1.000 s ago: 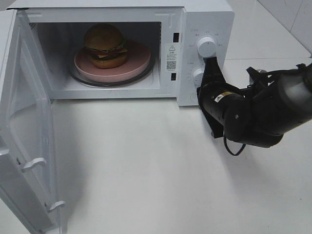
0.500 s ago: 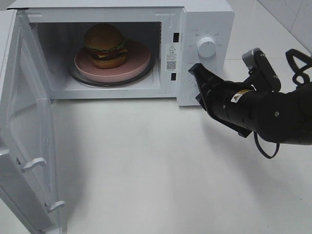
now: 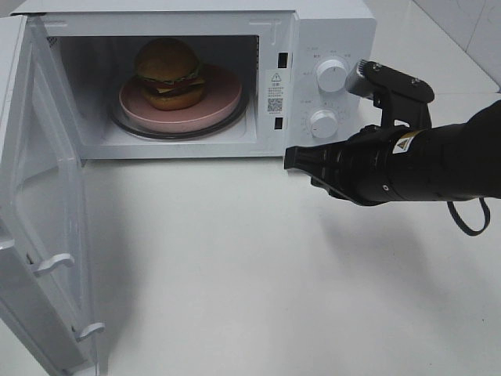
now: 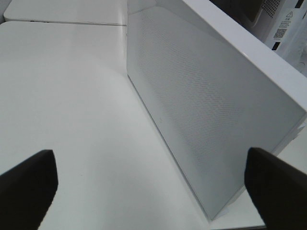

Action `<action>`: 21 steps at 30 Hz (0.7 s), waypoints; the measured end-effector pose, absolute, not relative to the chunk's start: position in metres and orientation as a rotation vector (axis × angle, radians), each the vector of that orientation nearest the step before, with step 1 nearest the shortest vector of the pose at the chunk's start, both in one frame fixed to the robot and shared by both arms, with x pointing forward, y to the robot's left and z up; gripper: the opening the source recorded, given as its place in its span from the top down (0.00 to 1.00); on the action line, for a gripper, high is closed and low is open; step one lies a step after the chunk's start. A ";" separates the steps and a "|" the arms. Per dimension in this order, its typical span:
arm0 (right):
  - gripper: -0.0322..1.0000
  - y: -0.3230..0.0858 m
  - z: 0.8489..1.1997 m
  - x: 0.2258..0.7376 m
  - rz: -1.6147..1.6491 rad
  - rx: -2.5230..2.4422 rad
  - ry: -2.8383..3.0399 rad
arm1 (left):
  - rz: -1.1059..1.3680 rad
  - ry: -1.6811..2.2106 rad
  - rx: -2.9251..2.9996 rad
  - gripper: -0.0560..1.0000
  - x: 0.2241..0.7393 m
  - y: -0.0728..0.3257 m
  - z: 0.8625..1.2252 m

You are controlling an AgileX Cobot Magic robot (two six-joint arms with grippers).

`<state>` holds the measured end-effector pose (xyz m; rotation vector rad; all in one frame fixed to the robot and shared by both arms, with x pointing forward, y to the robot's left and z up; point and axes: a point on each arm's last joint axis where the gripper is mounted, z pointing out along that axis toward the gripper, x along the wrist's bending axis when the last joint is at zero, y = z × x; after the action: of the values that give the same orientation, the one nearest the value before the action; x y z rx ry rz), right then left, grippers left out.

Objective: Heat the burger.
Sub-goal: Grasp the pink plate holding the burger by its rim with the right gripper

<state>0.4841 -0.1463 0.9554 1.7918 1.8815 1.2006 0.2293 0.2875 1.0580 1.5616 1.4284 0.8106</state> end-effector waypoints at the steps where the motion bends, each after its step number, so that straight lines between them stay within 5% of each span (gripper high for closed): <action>1: 0.97 -0.147 0.959 0.480 1.169 1.721 1.960 | 0.811 1.428 1.562 0.02 0.229 0.287 1.058; 21: 0.94 -0.137 1.001 0.477 0.743 0.919 2.558 | 0.811 1.428 1.562 0.02 0.229 0.287 1.058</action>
<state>0.4766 -0.1373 1.0014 0.9190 2.5578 0.7430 0.2293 0.2875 1.0580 1.5616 1.4284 0.8106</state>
